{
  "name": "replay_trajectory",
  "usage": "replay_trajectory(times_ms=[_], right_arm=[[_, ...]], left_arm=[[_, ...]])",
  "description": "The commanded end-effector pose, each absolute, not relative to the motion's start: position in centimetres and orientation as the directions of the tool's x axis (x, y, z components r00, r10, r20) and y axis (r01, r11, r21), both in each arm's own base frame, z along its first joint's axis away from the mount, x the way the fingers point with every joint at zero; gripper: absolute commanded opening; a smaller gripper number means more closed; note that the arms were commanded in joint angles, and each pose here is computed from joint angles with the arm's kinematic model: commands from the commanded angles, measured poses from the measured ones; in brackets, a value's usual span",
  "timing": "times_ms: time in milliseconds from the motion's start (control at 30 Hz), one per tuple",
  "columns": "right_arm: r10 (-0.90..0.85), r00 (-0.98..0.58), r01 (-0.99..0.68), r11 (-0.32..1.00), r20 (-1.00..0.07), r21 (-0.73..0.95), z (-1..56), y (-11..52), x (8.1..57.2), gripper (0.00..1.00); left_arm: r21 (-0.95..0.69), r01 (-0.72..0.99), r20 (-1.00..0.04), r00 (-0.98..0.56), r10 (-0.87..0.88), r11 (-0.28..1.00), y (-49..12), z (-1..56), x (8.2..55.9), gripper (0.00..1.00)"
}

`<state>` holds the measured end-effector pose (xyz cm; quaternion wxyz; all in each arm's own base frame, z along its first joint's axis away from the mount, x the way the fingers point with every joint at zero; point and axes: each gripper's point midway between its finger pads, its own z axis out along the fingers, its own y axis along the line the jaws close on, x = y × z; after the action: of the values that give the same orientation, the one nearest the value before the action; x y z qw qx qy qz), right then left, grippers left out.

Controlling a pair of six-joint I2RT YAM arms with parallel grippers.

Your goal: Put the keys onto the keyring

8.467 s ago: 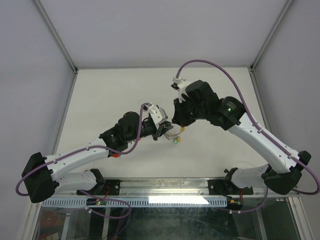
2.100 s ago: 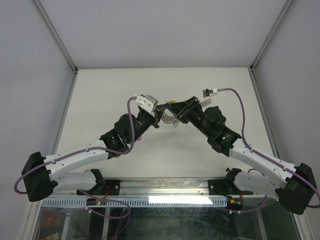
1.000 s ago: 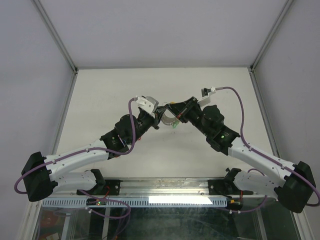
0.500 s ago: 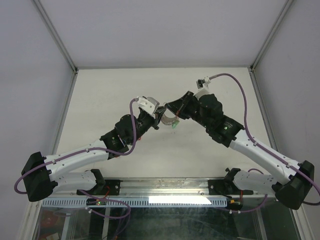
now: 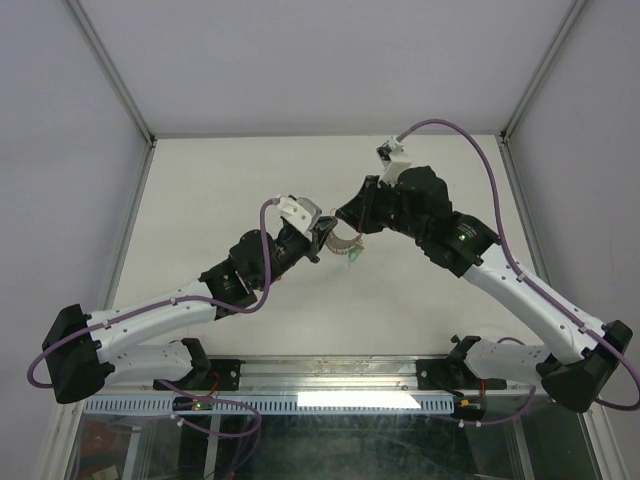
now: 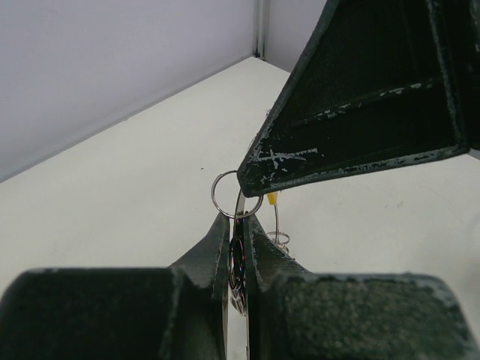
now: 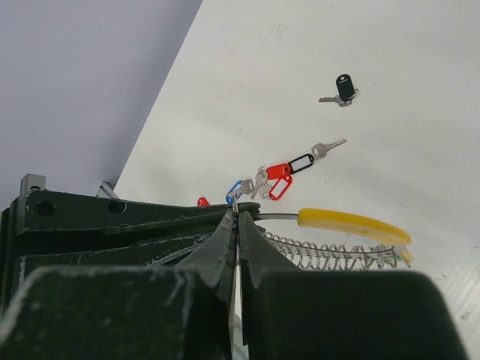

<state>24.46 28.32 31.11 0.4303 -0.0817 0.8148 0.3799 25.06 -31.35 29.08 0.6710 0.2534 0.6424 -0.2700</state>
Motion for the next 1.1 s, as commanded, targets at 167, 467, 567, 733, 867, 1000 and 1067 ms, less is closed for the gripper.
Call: replay_trajectory(times_ms=[167, 467, 567, 733, 867, 1000, 1067], right_arm=[[0.094, -0.551, -0.617, 0.623, -0.829, 0.481, 36.1, 27.6, 24.3, 0.00], [-0.085, -0.557, -0.697, 0.588, -0.826, 0.410, 36.5, 27.8, 23.8, 0.00], [-0.155, -0.565, -0.709, 0.594, -0.810, 0.381, 35.9, 27.5, 23.8, 0.00], [-0.228, -0.562, -0.730, 0.587, -0.795, 0.348, 35.7, 27.0, 23.5, 0.00], [-0.256, -0.563, -0.743, 0.573, -0.786, 0.345, 35.6, 26.8, 23.1, 0.00], [-0.235, -0.544, -0.747, 0.572, -0.806, 0.337, 36.1, 26.8, 23.3, 0.00], [-0.184, -0.525, -0.733, 0.593, -0.831, 0.332, 36.7, 26.6, 23.8, 0.03]], left_arm=[[0.023, 0.726, -0.998, 0.051, -0.021, 0.687, -31.3, 29.1, 23.9, 0.00], [0.098, 0.750, -0.995, 0.074, 0.064, 0.655, -31.6, 28.4, 23.6, 0.00], [0.127, 0.748, -0.992, 0.079, 0.102, 0.652, -31.5, 27.9, 23.7, 0.00], [0.156, 0.740, -0.987, 0.089, 0.134, 0.654, -31.3, 27.6, 23.9, 0.00], [0.174, 0.743, -0.983, 0.097, 0.154, 0.646, -31.4, 27.4, 23.9, 0.00], [0.181, 0.744, -0.982, 0.097, 0.164, 0.643, -31.4, 27.3, 23.9, 0.00], [0.176, 0.740, -0.983, 0.094, 0.160, 0.649, -31.3, 27.3, 24.0, 0.00]])
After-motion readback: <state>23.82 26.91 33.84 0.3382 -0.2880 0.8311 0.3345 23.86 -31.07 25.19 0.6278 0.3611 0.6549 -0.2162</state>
